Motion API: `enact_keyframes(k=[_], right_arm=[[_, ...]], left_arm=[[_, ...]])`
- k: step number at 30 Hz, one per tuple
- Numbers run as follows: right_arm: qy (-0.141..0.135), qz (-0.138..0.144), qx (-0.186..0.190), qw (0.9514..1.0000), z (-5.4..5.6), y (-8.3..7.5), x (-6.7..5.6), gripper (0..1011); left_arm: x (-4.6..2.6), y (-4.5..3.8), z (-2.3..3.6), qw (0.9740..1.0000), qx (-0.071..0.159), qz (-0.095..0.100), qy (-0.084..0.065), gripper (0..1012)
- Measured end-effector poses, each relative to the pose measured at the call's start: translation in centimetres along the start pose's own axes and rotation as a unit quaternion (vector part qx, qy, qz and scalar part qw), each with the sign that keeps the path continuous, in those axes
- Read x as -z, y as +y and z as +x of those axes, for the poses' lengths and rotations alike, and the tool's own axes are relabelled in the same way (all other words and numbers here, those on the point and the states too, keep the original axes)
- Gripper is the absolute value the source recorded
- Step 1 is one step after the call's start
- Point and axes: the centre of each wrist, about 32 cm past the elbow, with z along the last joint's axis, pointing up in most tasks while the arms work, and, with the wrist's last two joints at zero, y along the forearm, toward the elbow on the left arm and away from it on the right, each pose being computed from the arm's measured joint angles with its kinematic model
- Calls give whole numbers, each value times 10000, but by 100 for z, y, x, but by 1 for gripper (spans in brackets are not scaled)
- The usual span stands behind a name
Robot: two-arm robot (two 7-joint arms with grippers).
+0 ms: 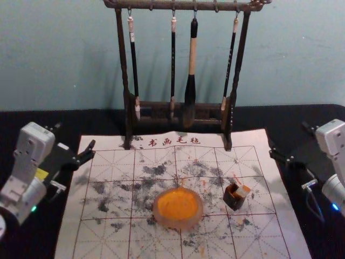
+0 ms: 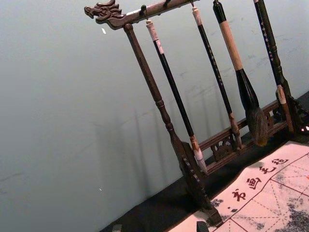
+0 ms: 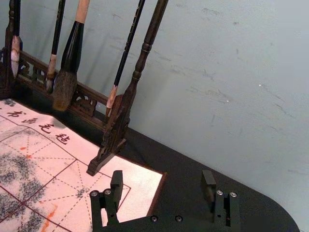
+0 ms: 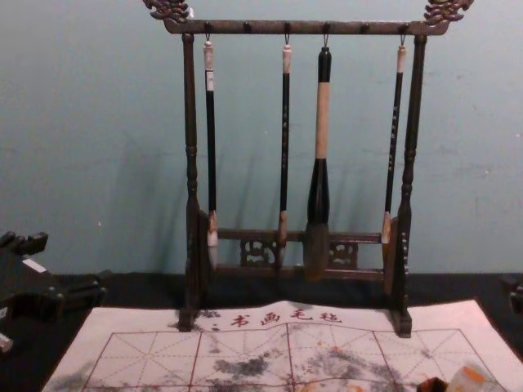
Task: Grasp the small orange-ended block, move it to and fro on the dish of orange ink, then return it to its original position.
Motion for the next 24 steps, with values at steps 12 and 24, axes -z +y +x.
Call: enact_keyframes(k=[12,24], right_arm=[[0,0,0,10000,0,0,0,1000],[132,297,98,9994,50,-12,-22,1000]], left_arm=[[0,0,0,10000,0,1,0,1001],[0,0,0,10000,0,0,0,1001]])
